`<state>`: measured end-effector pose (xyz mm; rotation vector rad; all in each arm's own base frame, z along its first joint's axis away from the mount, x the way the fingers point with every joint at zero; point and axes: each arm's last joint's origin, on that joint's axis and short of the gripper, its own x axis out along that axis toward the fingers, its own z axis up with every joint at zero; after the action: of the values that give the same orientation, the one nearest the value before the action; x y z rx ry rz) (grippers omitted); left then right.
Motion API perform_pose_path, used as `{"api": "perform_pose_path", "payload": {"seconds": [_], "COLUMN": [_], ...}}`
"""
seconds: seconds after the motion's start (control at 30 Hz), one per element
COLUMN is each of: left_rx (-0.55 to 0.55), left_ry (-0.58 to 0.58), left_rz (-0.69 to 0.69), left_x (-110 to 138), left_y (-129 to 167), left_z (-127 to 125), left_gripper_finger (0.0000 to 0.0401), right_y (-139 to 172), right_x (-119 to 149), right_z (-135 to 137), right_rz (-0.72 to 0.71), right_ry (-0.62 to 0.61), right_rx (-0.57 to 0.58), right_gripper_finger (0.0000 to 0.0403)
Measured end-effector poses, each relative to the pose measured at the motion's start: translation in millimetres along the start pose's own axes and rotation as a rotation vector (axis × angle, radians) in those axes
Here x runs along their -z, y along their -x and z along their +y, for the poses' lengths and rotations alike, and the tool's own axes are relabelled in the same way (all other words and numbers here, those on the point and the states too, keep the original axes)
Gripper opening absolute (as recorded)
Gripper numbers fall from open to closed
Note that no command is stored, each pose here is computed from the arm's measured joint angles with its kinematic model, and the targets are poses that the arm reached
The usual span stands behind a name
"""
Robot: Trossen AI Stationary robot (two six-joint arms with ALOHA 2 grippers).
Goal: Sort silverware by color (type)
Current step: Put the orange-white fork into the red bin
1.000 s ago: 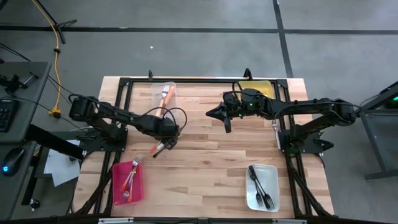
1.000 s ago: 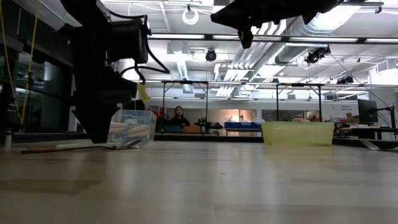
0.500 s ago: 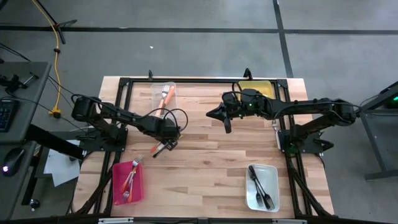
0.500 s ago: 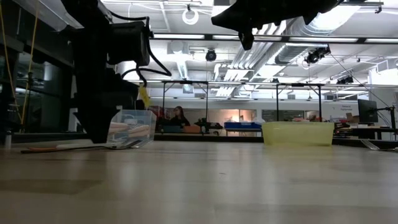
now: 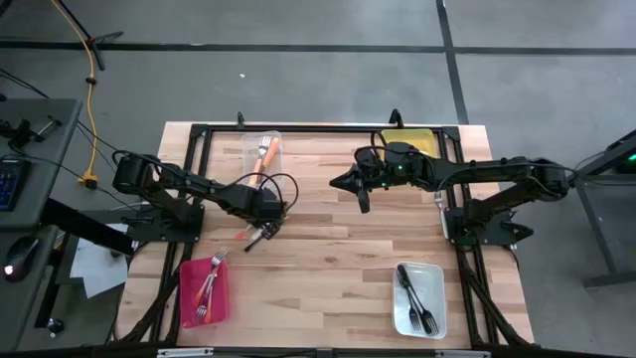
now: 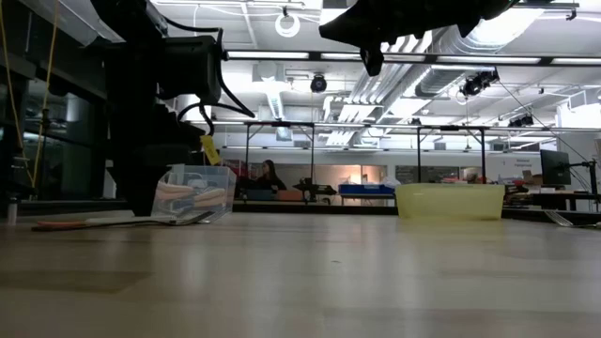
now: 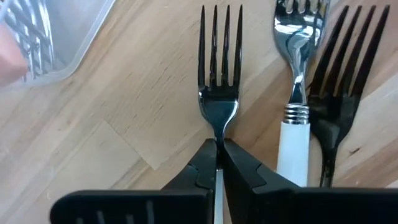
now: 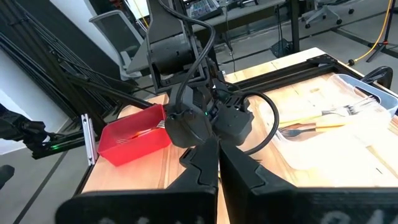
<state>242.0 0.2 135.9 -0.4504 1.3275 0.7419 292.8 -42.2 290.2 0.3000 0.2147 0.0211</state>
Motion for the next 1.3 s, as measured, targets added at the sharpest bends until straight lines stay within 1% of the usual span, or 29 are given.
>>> {"api": "perform_pose_path", "payload": {"seconds": [0.13,0.2,0.27,0.37,0.5,0.63,0.7,0.77,0.87,0.97,1.1,1.2,1.3], "left_rx": [0.027,0.057,0.101,0.177,0.277,0.35,0.369,0.4,0.444,0.508,0.646,0.701,0.763], "left_ry": [-0.038,-0.031,-0.012,0.037,0.089,0.078,0.072,0.049,-0.018,-0.092,-0.181,-0.178,-0.125], "left_rz": [-0.001,-0.034,-0.106,-0.287,-0.624,-0.967,-1.099,-1.203,-1.287,-1.299,-1.366,-1.392,-1.425], "left_x": [1,2,2,2,2,-1,-4,-9,-18,-29,-45,-52,-53], "left_y": [9,23,42,76,123,164,179,190,196,190,185,170,157], "left_z": [3,9,16,31,52,67,72,74,69,57,36,25,22], "left_gripper_finger": [0.0002,0.0002,0.0001,0.0001,0.0001,0.0001,0.0001,0.0,0.0,0.0,0.0,0.0,0.0], "right_y": [0,0,0,0,0,0,0,0,0,0,0,0,0], "right_x": [0,0,0,0,0,-3,-5,-6,-8,-9,-8,-8,-8], "right_z": [0,0,0,0,0,2,2,2,3,4,5,6,6], "right_rz": [0.0,0.0,0.0,0.0,-0.004,-0.03,-0.043,-0.053,-0.074,-0.081,-0.07,-0.069,-0.071], "right_ry": [0.001,0.013,0.027,0.042,0.046,0.053,0.056,0.057,0.053,0.057,0.035,0.03,0.03], "right_rx": [0.0,0.0,0.0,0.0,-0.001,-0.031,-0.036,-0.041,-0.048,-0.074,-0.105,-0.11,-0.112], "right_gripper_finger": [0.0,0.0,0.0,0.0,0.0,0.0,0.0,0.0,0.0,0.0,0.0,0.0,0.0]}}
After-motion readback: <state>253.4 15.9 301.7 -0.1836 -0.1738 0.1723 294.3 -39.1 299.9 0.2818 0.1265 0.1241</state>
